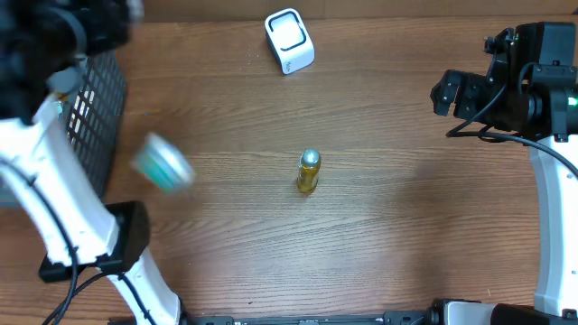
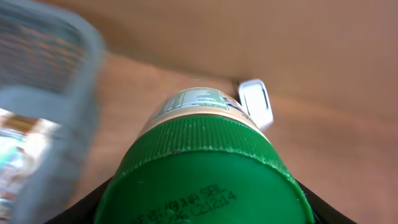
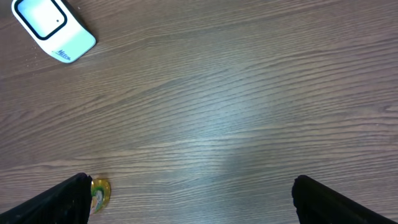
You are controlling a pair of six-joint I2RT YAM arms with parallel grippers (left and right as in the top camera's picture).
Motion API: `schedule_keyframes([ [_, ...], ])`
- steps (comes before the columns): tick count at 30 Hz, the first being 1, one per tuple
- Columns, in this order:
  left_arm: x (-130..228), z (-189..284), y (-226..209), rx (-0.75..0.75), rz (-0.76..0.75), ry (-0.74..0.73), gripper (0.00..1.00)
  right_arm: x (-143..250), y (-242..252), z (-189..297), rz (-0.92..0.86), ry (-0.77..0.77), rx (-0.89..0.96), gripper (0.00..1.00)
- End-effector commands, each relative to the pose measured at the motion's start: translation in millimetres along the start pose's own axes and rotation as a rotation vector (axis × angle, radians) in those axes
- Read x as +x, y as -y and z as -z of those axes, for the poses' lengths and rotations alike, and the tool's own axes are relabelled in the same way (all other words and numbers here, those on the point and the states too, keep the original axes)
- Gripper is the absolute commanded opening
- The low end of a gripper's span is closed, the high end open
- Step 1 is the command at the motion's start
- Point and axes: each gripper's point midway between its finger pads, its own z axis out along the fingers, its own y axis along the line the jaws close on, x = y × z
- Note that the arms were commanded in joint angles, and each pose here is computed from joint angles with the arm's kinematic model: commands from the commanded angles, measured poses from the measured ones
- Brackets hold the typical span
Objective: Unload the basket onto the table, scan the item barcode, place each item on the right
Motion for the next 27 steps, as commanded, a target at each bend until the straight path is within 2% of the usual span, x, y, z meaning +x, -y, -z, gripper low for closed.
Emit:
schedule_keyframes([
  [1,40,-46,35,0.040,-0.031,-0.191,0.13,-7,0,10,-0.001,0.038,0.005,1.00],
  [6,119,-98,56,-0.041,-0.118,-0.482,0.18,-7,0,10,-0.001,0.038,0.005,1.00],
  [11,191,-129,60,-0.170,-0.184,-0.684,0.21,-7,0,10,-0.001,0.038,0.005,1.00],
  [14,221,-149,66,-0.210,-0.229,-0.722,0.22,-7,0,10,-0.001,0.038,0.005,1.00],
  [18,256,-169,75,-0.232,-0.211,-0.753,0.24,-7,0,10,-0.001,0.038,0.005,1.00],
  [24,287,-195,71,-0.260,-0.149,-0.759,0.32,-7,0,10,-0.001,0.038,0.005,1.00],
  [27,300,-205,66,-0.258,-0.149,-0.766,0.33,-7,0,10,-0.001,0.038,0.005,1.00],
])
